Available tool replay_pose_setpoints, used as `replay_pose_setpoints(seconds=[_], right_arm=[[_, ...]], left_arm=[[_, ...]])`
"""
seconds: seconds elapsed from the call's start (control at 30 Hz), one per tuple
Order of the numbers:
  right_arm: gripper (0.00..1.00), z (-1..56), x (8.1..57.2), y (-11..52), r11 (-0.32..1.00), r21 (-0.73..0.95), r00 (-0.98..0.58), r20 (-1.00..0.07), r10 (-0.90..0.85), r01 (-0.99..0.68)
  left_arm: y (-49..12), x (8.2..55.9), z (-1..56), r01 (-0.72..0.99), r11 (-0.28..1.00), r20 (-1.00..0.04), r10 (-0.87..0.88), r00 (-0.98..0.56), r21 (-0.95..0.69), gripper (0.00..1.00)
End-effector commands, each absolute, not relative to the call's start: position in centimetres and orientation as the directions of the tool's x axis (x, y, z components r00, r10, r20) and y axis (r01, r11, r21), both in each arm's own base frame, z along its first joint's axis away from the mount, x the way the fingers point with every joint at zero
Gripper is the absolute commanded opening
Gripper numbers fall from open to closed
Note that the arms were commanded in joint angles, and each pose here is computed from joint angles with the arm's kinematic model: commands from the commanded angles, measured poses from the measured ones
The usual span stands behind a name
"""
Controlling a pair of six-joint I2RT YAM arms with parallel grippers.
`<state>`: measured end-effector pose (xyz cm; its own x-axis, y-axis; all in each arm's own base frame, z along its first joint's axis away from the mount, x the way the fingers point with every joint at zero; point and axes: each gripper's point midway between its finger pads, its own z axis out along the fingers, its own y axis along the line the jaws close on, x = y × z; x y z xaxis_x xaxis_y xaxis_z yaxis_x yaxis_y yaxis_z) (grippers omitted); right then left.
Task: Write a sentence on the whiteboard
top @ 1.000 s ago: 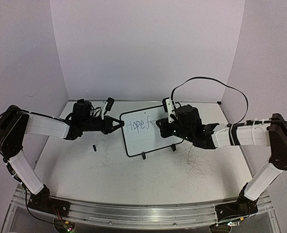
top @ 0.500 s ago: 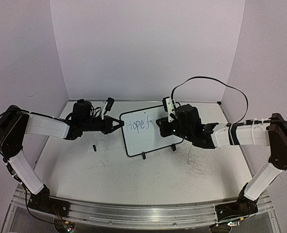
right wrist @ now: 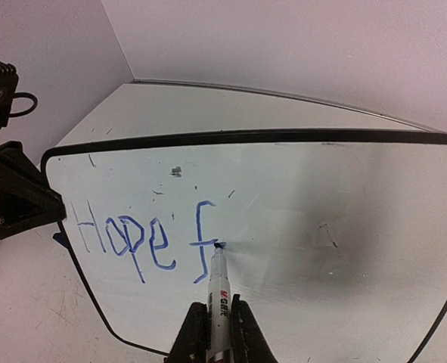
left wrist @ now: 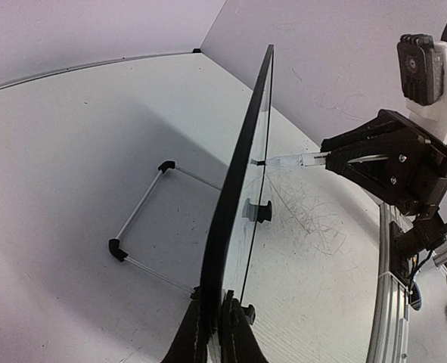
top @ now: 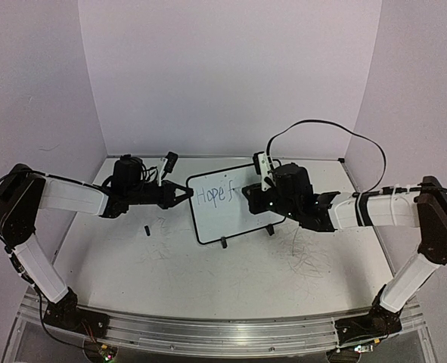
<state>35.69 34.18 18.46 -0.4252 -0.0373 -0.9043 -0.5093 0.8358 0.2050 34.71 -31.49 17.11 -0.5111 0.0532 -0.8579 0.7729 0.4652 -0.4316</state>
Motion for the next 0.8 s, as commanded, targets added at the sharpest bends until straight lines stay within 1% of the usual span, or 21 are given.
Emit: replay_pose_setpoints(seconds=[0.0,0.37,0.77], right_arm=[[0.0,17.6,35.7,33.9,0.845,0.212,-0.44,-0.897,-0.031,-0.491],[0.0,17.1,35.5,33.2,0.858,0.209,-0.448,-0.893,-0.028,-0.469],[0.0,19.7,36.9,32.1,0.887,0.223,-0.393,-0.918,0.051,-0.405]], left_arm=[[-30.9,35.1,16.9,0.769,0.508,-0.868,0.081,-0.491,-0.388,0.0],[-30.8,35.1,16.9,0.769,0.509,-0.867,0.082,-0.491,-0.387,0.0],[-30.9,35.1,17.0,0.77,0.506,-0.867,0.083,-0.492,-0.388,0.0]])
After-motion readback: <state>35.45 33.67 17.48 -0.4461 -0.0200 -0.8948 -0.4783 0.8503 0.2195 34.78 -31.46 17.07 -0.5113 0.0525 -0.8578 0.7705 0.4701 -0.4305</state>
